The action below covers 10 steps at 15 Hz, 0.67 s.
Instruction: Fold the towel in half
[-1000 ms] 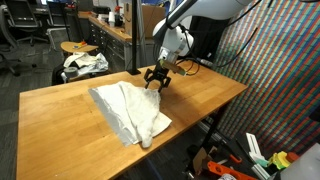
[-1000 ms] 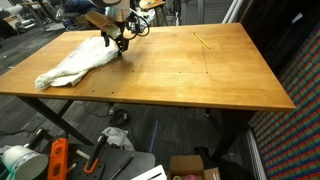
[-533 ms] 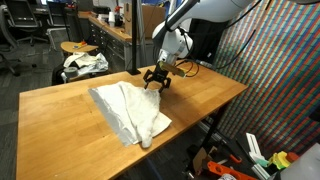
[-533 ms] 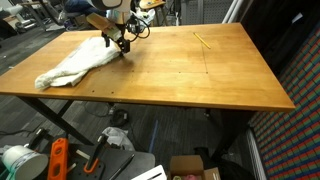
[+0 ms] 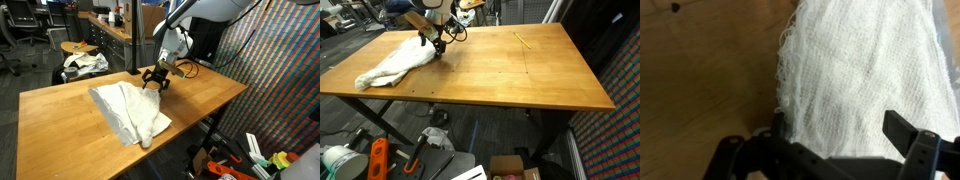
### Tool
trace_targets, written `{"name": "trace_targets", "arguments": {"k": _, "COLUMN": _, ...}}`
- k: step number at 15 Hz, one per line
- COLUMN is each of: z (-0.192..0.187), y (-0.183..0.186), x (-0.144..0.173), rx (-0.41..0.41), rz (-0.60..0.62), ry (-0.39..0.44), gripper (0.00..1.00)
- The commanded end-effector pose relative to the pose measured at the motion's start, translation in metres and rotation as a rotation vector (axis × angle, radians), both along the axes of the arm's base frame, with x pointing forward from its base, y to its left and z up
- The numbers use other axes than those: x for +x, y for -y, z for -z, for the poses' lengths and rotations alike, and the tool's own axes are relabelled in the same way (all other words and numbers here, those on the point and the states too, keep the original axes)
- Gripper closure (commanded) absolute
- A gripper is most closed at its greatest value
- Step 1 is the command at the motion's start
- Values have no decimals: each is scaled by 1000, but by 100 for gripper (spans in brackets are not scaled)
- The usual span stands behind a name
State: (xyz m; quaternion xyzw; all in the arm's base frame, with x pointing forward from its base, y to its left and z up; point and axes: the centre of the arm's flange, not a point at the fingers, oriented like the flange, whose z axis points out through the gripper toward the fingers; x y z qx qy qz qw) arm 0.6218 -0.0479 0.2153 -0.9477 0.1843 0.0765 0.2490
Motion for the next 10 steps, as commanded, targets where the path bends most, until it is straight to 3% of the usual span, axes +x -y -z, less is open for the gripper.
{"name": "trace_targets", "arguments": {"k": 1, "z": -2, "y": 6, "x": 13, "rx": 80, "rz": 62, "ry": 40, "gripper": 0}}
{"name": "trace_targets", "arguments": {"k": 3, "z": -2, "y": 10, "x": 16, "rx": 94, "rz": 95, "ry": 57, "gripper": 0}}
{"name": "trace_targets", "arguments": {"k": 4, "z": -1, "y": 12, "x": 17, "rx": 94, "rz": 105, "ry": 62, "gripper": 25}}
{"name": "trace_targets", "arguments": {"k": 6, "z": 1, "y": 16, "x": 17, "rx": 82, "rz": 113, "ry": 71, "gripper": 32}}
{"name": "trace_targets", "arguments": {"k": 10, "z": 7, "y": 24, "x": 15, "rx": 53, "rz": 114, "ry": 80, "gripper": 64}}
